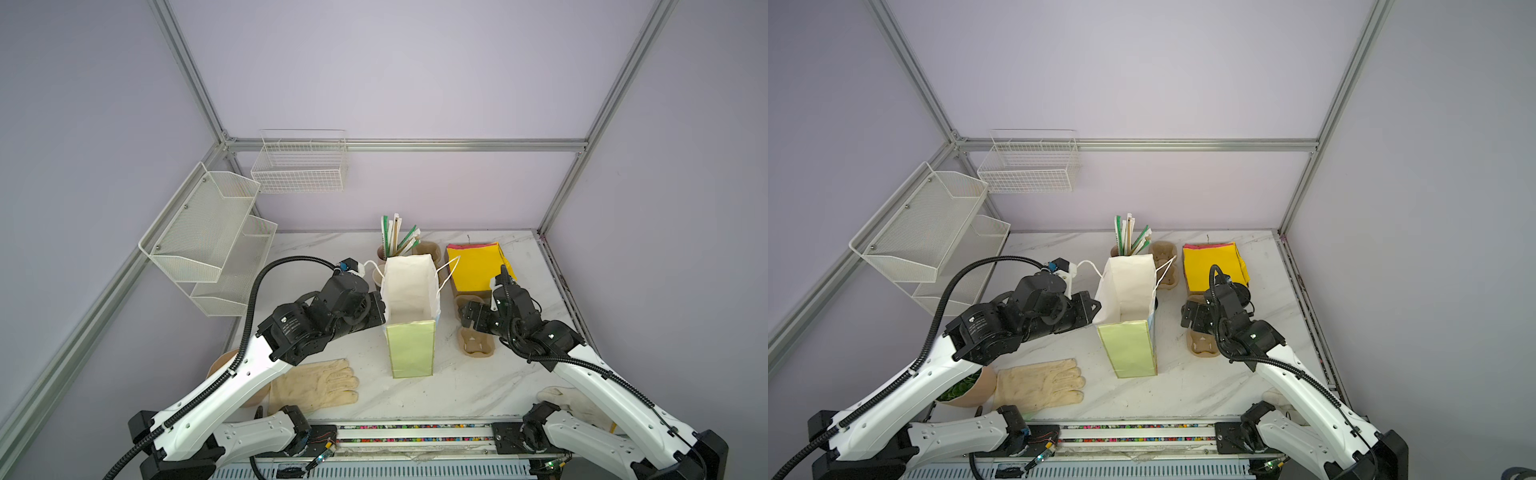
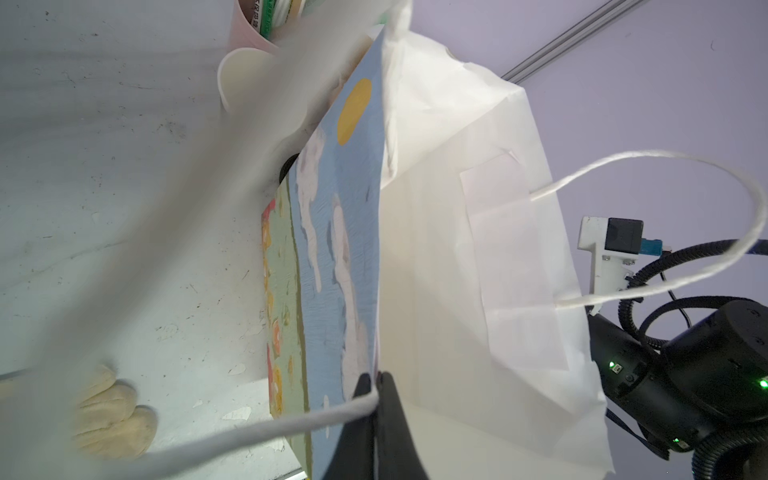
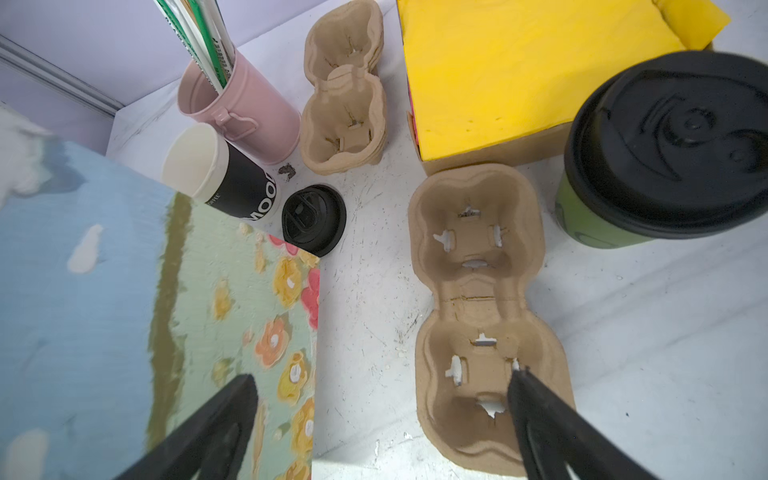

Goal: Pack the takeout coffee
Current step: 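Drag the paper bag with the left gripper toward the table center, then release the bag rim and draw the left gripper back while the right gripper lifts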

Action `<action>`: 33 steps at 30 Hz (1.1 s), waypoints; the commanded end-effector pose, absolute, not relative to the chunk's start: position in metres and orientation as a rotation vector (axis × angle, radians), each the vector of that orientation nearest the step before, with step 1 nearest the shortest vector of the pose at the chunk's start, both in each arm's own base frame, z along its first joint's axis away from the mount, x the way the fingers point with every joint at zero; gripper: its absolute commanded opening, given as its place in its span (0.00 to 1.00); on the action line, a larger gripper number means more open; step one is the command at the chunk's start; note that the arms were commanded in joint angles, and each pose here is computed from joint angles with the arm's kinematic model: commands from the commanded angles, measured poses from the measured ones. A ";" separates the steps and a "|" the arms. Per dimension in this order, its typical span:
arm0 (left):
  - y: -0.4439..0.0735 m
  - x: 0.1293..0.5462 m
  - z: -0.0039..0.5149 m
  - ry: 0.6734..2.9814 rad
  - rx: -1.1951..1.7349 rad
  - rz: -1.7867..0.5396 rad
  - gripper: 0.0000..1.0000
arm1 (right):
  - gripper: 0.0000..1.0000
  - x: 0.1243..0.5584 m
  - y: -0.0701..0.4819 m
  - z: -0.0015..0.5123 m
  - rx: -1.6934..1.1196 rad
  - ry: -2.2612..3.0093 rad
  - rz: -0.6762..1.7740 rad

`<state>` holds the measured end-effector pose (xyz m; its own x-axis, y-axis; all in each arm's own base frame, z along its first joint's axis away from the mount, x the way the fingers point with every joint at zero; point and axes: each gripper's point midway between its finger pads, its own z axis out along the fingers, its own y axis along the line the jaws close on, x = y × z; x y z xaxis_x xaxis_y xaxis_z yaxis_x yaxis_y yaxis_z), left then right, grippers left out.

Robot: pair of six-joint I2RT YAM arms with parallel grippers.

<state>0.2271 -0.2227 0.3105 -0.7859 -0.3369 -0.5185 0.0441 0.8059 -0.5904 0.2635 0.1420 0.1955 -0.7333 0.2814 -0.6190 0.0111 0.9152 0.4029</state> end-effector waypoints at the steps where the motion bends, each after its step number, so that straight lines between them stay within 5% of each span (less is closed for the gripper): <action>1: -0.231 0.237 0.304 2.321 -0.262 -0.808 0.00 | 0.97 0.259 0.135 0.192 0.234 2.362 0.457; 33: -0.249 0.270 0.271 2.280 -0.303 -0.732 0.00 | 0.97 0.259 0.128 0.183 0.274 2.404 0.383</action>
<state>0.2646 -0.2484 0.2720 -0.7386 -0.4090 -0.5359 -0.0165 0.8057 -0.5921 0.2626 0.1328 0.1889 -0.7319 0.2846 -0.6191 0.0499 0.9285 0.3679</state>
